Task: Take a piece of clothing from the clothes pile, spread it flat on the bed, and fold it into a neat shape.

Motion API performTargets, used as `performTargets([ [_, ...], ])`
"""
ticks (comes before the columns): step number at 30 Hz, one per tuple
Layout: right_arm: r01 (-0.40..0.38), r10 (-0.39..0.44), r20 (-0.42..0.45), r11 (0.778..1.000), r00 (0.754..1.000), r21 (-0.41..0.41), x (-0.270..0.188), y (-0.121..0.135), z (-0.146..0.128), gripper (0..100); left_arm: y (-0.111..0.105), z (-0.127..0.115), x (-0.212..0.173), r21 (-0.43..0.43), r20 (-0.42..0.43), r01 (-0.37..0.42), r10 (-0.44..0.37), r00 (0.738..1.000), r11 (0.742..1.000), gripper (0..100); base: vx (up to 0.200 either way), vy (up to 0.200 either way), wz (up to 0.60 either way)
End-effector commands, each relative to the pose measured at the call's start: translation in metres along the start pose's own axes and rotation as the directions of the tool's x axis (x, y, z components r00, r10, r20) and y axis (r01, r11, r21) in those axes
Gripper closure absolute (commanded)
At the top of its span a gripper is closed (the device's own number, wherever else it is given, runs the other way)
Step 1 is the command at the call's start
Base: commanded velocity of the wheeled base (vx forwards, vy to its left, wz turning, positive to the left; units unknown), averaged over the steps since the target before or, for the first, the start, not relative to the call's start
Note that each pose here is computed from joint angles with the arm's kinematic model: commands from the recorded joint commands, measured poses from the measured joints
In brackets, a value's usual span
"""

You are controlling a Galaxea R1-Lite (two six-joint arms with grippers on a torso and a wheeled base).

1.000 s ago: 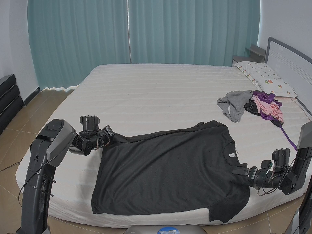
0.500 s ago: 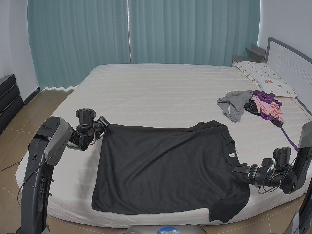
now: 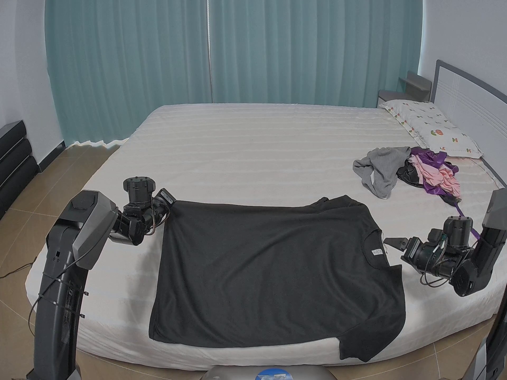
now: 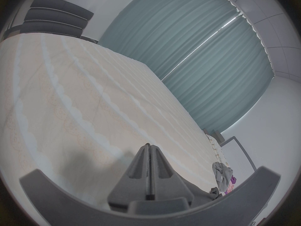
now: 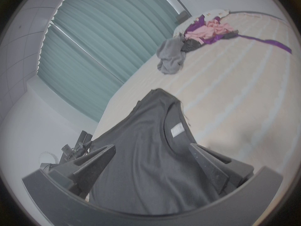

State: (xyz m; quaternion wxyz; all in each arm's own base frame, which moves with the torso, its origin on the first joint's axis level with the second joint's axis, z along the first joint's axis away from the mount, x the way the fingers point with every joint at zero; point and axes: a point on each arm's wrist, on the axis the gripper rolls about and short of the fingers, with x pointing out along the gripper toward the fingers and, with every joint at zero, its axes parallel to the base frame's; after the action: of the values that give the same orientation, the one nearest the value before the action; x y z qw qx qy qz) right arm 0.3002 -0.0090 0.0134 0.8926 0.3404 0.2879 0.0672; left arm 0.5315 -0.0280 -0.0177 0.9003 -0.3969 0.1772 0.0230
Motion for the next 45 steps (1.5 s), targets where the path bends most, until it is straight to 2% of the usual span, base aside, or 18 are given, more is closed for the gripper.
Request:
performTargets([
  [1, 0.015, -0.014, 0.036, 1.000, 0.999, -0.023, 0.041, -0.002, 0.008, 0, -0.004, -0.002, 0.000, 0.000, 0.010, -0.005, 0.005, 1.000, 1.000, 100, 0.000, 0.000, 0.00],
  [3, 0.009, -0.008, 0.033, 1.000, 0.999, -0.029, 0.053, 0.002, 0.014, 0, -0.003, -0.003, 0.000, 0.000, 0.006, -0.007, 0.007, 1.000, 1.000, 100, 0.000, 0.000, 0.00],
  [8, 0.050, -0.050, 0.018, 0.999, 0.999, -0.018, 0.096, 0.001, 0.039, 0, -0.002, -0.006, -0.001, 0.001, 0.004, -0.019, 0.019, 1.000, 1.000, 100, 0.000, 0.000, 0.00],
  [11, 0.082, -0.083, -0.012, 0.996, 0.997, -0.019, 0.115, -0.002, 0.032, 0, -0.004, -0.004, -0.002, 0.001, 0.007, -0.022, 0.022, 1.000, 1.000, 100, 0.000, 0.000, 0.00],
  [15, 0.084, -0.083, 0.026, 0.996, 0.996, -0.034, 0.134, 0.000, 0.039, 0, -0.003, -0.011, -0.007, 0.003, -0.009, -0.041, 0.041, 0.999, 0.999, 100, 0.000, 0.000, 0.00],
  [25, 0.069, -0.065, 0.084, 0.997, 0.994, -0.046, 0.160, -0.005, 0.063, 0, -0.005, -0.018, -0.011, 0.010, -0.030, -0.050, 0.050, 0.998, 0.999, 100, 0.000, 0.000, 0.00],
  [35, 0.064, -0.058, 0.118, 0.997, 0.991, -0.050, 0.177, -0.017, 0.070, 0, -0.003, -0.019, -0.012, 0.008, -0.036, -0.058, 0.058, 0.998, 0.998, 100, 0.000, 0.000, 0.00],
  [44, 0.065, -0.056, 0.116, 0.995, 0.992, -0.072, 0.190, -0.025, 0.065, 0, -0.002, -0.019, -0.012, 0.009, -0.036, -0.060, 0.060, 0.998, 0.998, 100, 0.000, 0.000, 0.00],
  [45, 0.063, -0.054, 0.117, 0.995, 0.992, -0.074, 0.192, -0.025, 0.064, 100, -0.002, -0.019, -0.012, 0.009, -0.036, -0.060, 0.060, 0.998, 0.998, 100, 0.000, 0.000, 0.00],
])
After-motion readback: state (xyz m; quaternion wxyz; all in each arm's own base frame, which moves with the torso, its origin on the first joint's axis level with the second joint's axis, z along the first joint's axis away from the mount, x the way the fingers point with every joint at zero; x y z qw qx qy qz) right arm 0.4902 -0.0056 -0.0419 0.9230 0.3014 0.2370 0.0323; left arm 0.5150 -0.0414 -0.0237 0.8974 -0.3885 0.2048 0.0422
